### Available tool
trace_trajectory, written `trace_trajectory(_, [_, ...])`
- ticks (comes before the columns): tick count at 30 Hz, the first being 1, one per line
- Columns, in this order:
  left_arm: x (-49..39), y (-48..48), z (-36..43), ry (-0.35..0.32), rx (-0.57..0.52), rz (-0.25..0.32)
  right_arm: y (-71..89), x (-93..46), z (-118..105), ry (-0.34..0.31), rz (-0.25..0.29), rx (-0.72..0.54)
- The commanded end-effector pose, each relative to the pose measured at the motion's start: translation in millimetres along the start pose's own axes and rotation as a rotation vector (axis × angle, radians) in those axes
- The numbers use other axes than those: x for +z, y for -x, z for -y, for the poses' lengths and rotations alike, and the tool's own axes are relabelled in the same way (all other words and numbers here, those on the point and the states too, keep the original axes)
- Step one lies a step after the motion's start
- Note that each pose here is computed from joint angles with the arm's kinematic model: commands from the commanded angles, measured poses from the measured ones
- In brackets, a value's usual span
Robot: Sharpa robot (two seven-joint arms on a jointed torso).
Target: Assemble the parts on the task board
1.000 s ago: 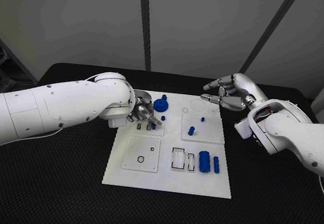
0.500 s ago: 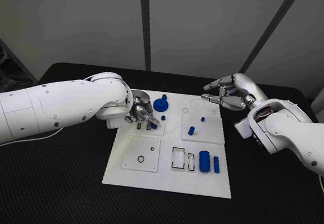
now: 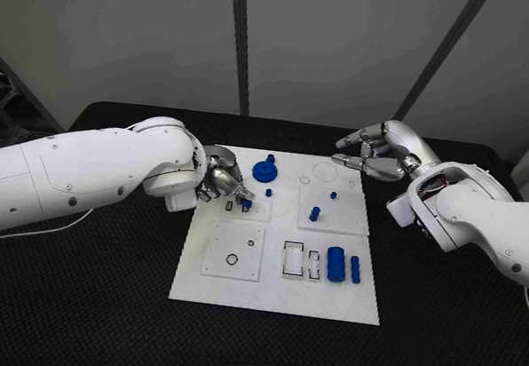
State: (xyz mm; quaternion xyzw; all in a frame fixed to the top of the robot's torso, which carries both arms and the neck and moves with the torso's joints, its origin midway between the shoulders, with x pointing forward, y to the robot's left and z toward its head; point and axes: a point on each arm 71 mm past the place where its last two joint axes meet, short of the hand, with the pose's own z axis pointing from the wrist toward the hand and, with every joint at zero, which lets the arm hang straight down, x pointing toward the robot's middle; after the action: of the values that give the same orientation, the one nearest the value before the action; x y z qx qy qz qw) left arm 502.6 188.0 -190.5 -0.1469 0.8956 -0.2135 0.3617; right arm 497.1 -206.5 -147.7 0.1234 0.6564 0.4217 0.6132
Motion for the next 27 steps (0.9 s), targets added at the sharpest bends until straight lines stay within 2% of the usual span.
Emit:
trace_trajectory(1, [-2.2,1.7,1.7,-0.016,-0.024,0.033,0.0,0.5,-1.1,0.006,-0.007,-0.005])
trace_trajectory(16, [0.8,1.1,4.6,0.001,0.057,0.139,-0.7,0.9,-1.9,0.013,-0.012,-0.017])
trace_trajectory(27, [4.3,-5.5,5.2,0.017,0.086,0.123,-1.1,1.0,-2.4,0.017,-0.014,-0.022])
